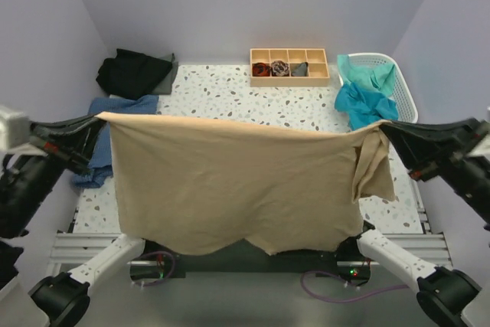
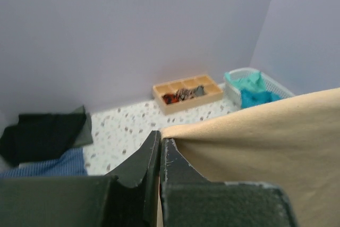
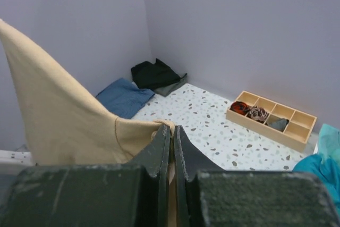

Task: Fold and stack the t-shirts
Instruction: Flatten the tshirt out

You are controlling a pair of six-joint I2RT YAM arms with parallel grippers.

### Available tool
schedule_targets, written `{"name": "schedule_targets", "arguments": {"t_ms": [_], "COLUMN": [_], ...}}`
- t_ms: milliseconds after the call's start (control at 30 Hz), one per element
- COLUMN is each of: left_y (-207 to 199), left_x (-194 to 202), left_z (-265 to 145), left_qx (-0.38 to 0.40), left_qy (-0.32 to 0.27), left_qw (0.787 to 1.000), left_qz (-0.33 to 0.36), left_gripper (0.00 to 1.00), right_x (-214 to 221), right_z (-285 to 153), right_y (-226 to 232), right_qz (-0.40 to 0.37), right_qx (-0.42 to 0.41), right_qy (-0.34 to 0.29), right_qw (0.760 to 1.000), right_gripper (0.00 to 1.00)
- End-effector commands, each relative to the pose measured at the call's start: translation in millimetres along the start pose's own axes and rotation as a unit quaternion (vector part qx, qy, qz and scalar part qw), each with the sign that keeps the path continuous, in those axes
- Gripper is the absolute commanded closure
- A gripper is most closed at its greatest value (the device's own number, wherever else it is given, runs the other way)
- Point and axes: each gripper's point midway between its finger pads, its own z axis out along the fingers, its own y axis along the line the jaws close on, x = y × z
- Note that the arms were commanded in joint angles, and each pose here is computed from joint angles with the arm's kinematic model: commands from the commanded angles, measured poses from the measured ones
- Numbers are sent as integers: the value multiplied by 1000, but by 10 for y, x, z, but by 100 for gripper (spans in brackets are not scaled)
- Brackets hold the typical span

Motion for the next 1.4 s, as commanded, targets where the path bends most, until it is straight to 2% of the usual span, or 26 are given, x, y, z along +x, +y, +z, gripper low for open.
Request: {"name": "schedule_targets", "arguments": {"t_ms": [0,67,100,133,200,233,300,333,400,433,500,533,600,633,700,733,767,800,900,1033,1167,1367], "left_y": [380,506,555,669,790,909,1028,1141,1259,1350,1444,1542,1669,1753,1946,2000,2041,2102,2079,1980,1934,1903], "left_x": [599,1056,1135,1447,1817,2239,2573,2968,3265,3545,3722,3822,3810,3801,3675,3617,3580,3541,3576,3884,4137,4241], "left_z": [641,944,1086,1192,1449,1561,1693,1727,1809,1820,1838,1847,1838,1818,1753,1735,1757,1752,1809,1910,1956,1956], "left_qx": [-100,-128,-140,-169,-197,-224,-253,-279,-304,-322,-343,-364,-387,-402,-430,-433,-432,-433,-413,-367,-343,-331], "left_qy": [90,142,141,172,206,251,277,319,339,370,387,400,408,411,406,401,393,389,391,423,457,472], "left_qw": [991,981,980,970,958,941,927,906,890,871,854,839,823,814,802,804,808,810,820,827,819,816], "left_qz": [-11,-11,-14,-13,-8,3,10,21,29,38,52,65,75,85,82,78,72,67,68,54,47,43], "left_gripper": [100,100,100,100,100,100,100,100,100,100,100,100,100,100,100,100,100,100,100,100,100,100], "right_x": [588,839,1228,1379,2050,2208,2909,3060,3388,3853,4022,4363,4429,4588,4581,4602,4612,4610,4496,4357,4450,4850], "right_z": [874,1187,1439,1625,1963,2124,2373,2523,2753,2881,3138,3210,3387,3405,3453,3428,3366,3310,2998,2577,2385,2194], "right_y": [-409,-616,-729,-810,-1066,-1138,-1345,-1396,-1453,-1509,-1459,-1509,-1510,-1517,-1544,-1579,-1666,-1749,-2079,-2363,-2408,-2511], "right_qz": [3,2,7,10,16,21,24,26,30,35,47,50,57,60,49,47,45,45,47,45,49,86], "right_qx": [58,93,105,114,155,166,194,197,194,191,163,164,153,145,141,145,156,172,228,282,282,294], "right_qy": [77,102,152,162,231,232,288,288,319,365,373,400,394,410,411,415,418,417,416,418,453,504], "right_qw": [995,990,983,980,961,958,937,937,927,911,912,900,905,899,899,897,894,891,879,862,845,808], "right_gripper": [100,100,100,100,100,100,100,100,100,100,100,100,100,100,99,87,55,47,44,38,37,40]}}
